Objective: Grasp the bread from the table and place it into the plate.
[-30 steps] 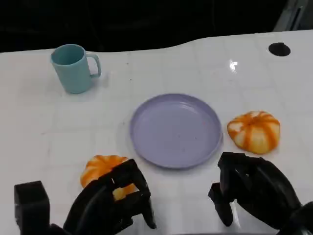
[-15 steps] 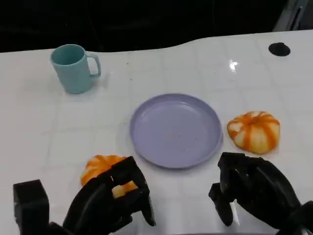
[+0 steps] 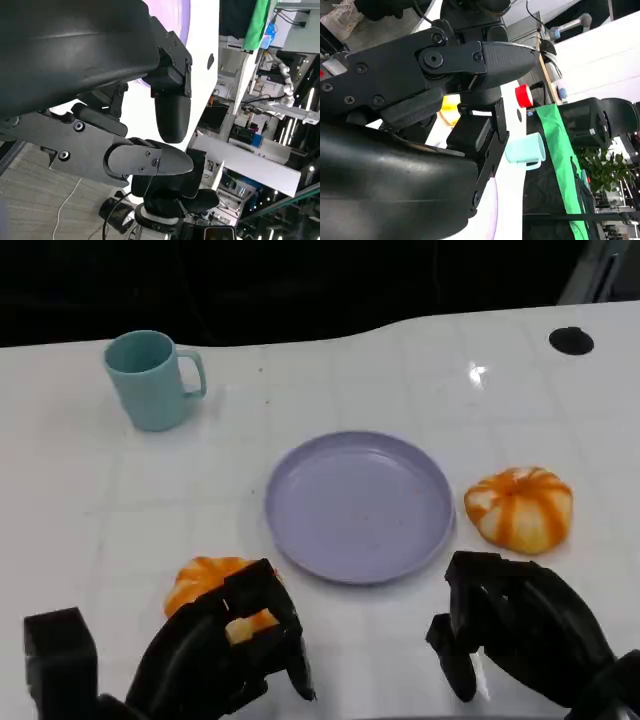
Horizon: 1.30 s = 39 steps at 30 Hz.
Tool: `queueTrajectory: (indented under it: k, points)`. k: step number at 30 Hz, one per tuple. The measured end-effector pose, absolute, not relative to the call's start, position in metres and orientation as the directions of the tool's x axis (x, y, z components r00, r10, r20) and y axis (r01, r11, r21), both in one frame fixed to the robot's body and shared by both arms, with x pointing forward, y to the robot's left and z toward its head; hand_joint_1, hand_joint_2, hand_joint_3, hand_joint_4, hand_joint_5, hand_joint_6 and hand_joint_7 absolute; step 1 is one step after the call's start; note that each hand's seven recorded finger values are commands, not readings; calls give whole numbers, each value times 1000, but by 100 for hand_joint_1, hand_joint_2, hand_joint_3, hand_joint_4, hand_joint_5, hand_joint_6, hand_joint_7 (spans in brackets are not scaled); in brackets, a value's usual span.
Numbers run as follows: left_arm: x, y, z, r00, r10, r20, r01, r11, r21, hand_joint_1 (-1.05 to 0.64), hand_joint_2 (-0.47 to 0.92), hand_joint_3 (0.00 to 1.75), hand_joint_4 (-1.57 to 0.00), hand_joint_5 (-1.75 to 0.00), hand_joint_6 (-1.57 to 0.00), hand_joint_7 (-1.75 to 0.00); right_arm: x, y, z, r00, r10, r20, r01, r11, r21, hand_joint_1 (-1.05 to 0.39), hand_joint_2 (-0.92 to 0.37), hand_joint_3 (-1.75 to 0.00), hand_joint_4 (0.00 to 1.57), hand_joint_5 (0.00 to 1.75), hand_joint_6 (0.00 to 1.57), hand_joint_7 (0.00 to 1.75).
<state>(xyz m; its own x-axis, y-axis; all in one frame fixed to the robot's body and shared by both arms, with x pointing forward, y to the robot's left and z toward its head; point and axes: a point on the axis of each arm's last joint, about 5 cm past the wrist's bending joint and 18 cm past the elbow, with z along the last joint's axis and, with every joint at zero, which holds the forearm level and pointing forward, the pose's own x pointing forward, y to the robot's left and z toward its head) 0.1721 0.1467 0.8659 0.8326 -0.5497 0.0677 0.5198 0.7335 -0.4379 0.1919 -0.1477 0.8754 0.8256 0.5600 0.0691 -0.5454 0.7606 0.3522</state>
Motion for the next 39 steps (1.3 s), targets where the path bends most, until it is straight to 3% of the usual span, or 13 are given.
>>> queueTrajectory:
  k: [5, 8, 12, 14, 16, 19, 26, 32, 39]
  points:
    - [172, 147, 865, 838, -541, 75, 517, 742, -426, -59, 92, 30, -62, -175, -42, -171, 192, -148, 875, 826, 560, 67, -544, 760, 354, -94, -92, -36, 121, 164, 102, 150]
    - [173, 150, 868, 847, -524, 89, 514, 765, -386, -70, 92, 28, -50, -175, -42, -157, 192, -147, 875, 826, 560, 69, -545, 760, 354, -94, -92, -36, 121, 164, 102, 150]
    - [176, 157, 879, 853, -502, 145, 522, 826, -212, -71, 92, 30, -38, -160, -38, -120, 192, -146, 875, 826, 559, 75, -547, 760, 351, -94, -92, -36, 121, 164, 102, 150]
    - [179, 162, 886, 841, -509, 183, 528, 846, -77, -66, 92, 22, -39, -130, -42, -74, 192, -146, 876, 826, 558, 77, -547, 761, 350, -93, -92, -37, 121, 164, 102, 150]
    - [182, 168, 895, 828, -525, 199, 520, 850, 78, -63, 92, 13, -36, -110, -45, -42, 192, -145, 876, 826, 559, 78, -548, 761, 348, -93, -92, -37, 121, 165, 102, 150]
    - [181, 177, 909, 827, -536, 168, 474, 826, 305, -66, 92, 8, -31, -92, -43, -17, 191, -144, 877, 825, 559, 78, -548, 760, 349, -93, -92, -37, 120, 165, 102, 150]
    - [176, 187, 940, 838, -533, 114, 274, 592, 758, -74, 92, 7, -33, -55, -41, -2, 190, -141, 879, 824, 561, 78, -550, 759, 350, -93, -92, -37, 120, 165, 103, 150]
    - [175, 186, 951, 859, -507, 72, 138, 365, 921, -78, 92, 7, -30, -46, -38, 0, 190, -140, 879, 827, 558, 73, -545, 762, 351, -94, -92, -37, 122, 164, 103, 151]
    - [181, 174, 955, 882, -471, -29, 93, 113, 989, -77, 91, 2, -26, -40, -33, 0, 189, -140, 880, 828, 556, 73, -543, 763, 351, -93, -92, -37, 121, 165, 103, 150]
